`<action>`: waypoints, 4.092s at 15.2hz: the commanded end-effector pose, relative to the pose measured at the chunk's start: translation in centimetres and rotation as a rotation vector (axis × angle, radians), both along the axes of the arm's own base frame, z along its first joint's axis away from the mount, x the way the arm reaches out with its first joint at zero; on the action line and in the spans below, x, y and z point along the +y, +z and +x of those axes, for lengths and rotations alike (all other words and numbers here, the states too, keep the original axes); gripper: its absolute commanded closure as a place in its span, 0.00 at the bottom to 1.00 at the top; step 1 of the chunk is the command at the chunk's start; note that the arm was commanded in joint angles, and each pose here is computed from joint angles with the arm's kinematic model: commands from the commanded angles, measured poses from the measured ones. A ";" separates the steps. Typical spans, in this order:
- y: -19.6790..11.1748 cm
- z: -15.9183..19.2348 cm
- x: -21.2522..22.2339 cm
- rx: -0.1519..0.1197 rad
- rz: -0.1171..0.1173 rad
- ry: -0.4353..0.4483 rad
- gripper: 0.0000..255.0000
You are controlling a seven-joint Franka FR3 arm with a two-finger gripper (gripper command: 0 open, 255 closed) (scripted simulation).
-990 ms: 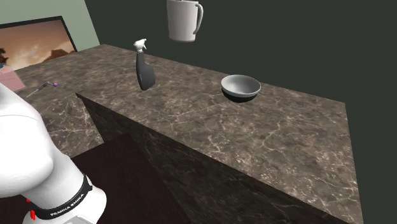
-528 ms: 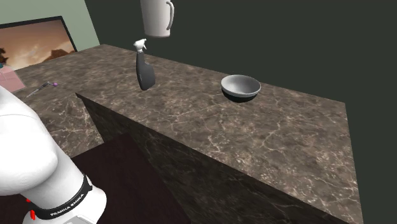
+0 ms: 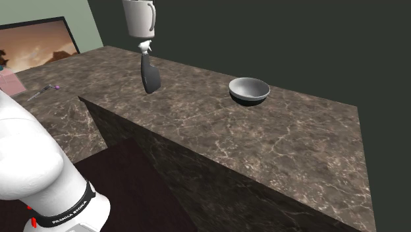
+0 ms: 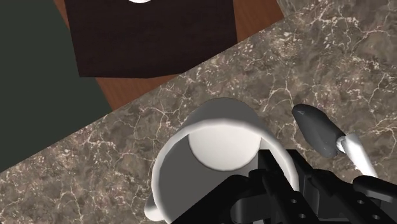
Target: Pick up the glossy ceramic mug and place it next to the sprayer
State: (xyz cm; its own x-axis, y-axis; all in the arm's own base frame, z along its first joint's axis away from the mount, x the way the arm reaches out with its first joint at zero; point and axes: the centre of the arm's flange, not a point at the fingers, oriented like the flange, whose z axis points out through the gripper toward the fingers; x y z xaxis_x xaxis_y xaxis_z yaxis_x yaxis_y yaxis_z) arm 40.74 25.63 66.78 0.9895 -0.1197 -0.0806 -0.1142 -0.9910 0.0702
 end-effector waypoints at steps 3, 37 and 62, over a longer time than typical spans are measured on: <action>-1.9 -0.1 0.2 0.000 0.000 -0.001 1.00; -19.9 -0.1 0.2 0.000 0.000 -0.001 1.00; -29.7 -0.1 0.2 0.000 0.000 -0.001 1.00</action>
State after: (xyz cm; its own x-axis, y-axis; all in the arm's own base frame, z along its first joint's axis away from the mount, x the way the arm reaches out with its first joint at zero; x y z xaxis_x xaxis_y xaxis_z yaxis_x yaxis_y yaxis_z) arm 40.67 25.81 37.05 0.9894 -0.1206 -0.0806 -0.1150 -0.9909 0.0702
